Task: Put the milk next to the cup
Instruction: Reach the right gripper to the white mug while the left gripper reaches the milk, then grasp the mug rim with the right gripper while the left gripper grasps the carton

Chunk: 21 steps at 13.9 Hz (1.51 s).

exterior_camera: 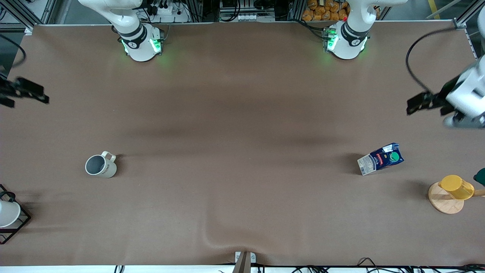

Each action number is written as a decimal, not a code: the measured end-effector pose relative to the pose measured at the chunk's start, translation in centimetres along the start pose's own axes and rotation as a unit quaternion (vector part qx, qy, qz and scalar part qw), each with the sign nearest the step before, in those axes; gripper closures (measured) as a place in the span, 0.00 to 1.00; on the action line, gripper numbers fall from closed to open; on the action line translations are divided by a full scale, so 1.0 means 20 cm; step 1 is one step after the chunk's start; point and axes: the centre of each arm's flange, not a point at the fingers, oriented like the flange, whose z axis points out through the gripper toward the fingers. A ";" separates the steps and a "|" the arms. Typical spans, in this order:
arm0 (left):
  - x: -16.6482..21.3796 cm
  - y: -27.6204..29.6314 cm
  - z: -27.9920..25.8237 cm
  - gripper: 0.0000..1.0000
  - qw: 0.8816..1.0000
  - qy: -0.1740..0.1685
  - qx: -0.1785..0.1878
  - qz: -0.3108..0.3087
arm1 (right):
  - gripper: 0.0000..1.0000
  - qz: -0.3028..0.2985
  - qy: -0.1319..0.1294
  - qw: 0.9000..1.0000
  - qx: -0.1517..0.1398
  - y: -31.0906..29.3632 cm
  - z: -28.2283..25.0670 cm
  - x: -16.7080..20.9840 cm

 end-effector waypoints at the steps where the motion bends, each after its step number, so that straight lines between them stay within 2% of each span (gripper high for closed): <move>1: 0.06 0.01 0.10 0.00 1.000 0.000 0.001 -0.003 | 0.00 0.001 -0.003 1.000 0.000 0.02 0.10 0.08; 5: 0.26 -0.05 0.53 0.00 0.999 -0.017 0.007 -0.034 | 0.00 0.006 -0.018 1.000 -0.001 0.10 0.56 0.38; 9: 0.32 -0.02 0.70 0.00 0.996 -0.026 0.011 -0.087 | 0.00 0.009 -0.011 1.000 -0.008 0.16 0.92 0.57; 13: 0.36 -0.03 0.83 0.00 0.995 -0.032 0.013 -0.098 | 0.00 0.016 -0.015 1.000 -0.007 0.34 1.20 0.63; 18: 0.37 -0.04 0.87 0.00 0.994 -0.036 0.014 -0.100 | 0.00 0.022 -0.008 1.000 0.018 0.33 1.33 0.66; 21: 0.38 -0.08 0.94 0.00 0.993 -0.047 0.015 -0.106 | 0.00 -0.020 -0.009 1.000 0.018 0.34 1.41 0.68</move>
